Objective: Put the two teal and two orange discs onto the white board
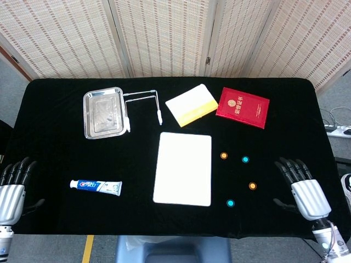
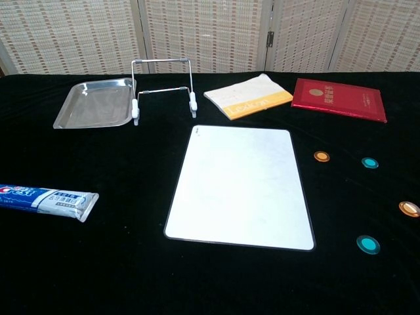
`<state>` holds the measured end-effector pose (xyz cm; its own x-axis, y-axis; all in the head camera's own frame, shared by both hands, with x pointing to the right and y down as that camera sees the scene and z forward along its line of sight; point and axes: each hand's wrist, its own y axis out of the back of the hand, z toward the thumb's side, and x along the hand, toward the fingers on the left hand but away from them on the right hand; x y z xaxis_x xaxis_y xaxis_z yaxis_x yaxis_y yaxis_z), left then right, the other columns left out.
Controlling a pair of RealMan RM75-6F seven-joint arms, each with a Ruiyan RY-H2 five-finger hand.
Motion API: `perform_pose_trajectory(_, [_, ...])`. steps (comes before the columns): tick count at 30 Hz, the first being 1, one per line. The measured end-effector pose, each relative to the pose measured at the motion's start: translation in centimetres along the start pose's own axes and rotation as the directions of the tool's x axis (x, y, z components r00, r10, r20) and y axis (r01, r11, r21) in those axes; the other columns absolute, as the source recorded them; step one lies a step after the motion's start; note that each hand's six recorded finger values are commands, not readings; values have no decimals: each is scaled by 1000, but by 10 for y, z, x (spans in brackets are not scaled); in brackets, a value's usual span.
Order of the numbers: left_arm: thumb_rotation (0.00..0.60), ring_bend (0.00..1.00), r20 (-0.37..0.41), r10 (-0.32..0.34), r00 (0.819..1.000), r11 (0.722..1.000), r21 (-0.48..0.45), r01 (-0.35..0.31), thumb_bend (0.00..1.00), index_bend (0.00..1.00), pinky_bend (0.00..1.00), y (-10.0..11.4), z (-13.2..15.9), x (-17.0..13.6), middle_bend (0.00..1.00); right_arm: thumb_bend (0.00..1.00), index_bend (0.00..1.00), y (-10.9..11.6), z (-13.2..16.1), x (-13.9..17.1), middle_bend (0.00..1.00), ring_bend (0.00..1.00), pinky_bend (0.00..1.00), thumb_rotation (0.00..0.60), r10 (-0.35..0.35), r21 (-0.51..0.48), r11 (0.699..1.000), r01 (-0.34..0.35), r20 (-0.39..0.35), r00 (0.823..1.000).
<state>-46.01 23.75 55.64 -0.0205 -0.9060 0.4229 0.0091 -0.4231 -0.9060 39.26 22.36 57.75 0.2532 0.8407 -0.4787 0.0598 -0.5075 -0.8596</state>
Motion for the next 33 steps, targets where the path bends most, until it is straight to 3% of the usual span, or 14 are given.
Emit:
perform_pose_trajectory(7, [600,0,3,-6,1000,1000,1,6,149,0,0,-1,0,-1,0,227,328,-31,26,-9,85,53,0,531,107,8,994,-107,-105,989])
perform_pose_trajectory(17, [600,0,-2,-17,1000,1000,-6,17,149,0,0,-3,-3,-3,0,264,410,-80,61,-28,85,0,0,530,229,55,973,-222,-224,947])
perform_pose_trajectory(23, [600,0,-11,-31,999,999,-12,31,148,0,0,-7,-6,-4,0,282,414,-97,73,-38,85,1,0,530,264,78,964,-252,-256,930])
perform_pose_trajectory(33, [600,0,-15,-39,999,999,-18,39,148,0,0,-11,-8,-5,0,334,454,-108,73,-50,93,2,0,530,284,91,959,-269,-246,927])
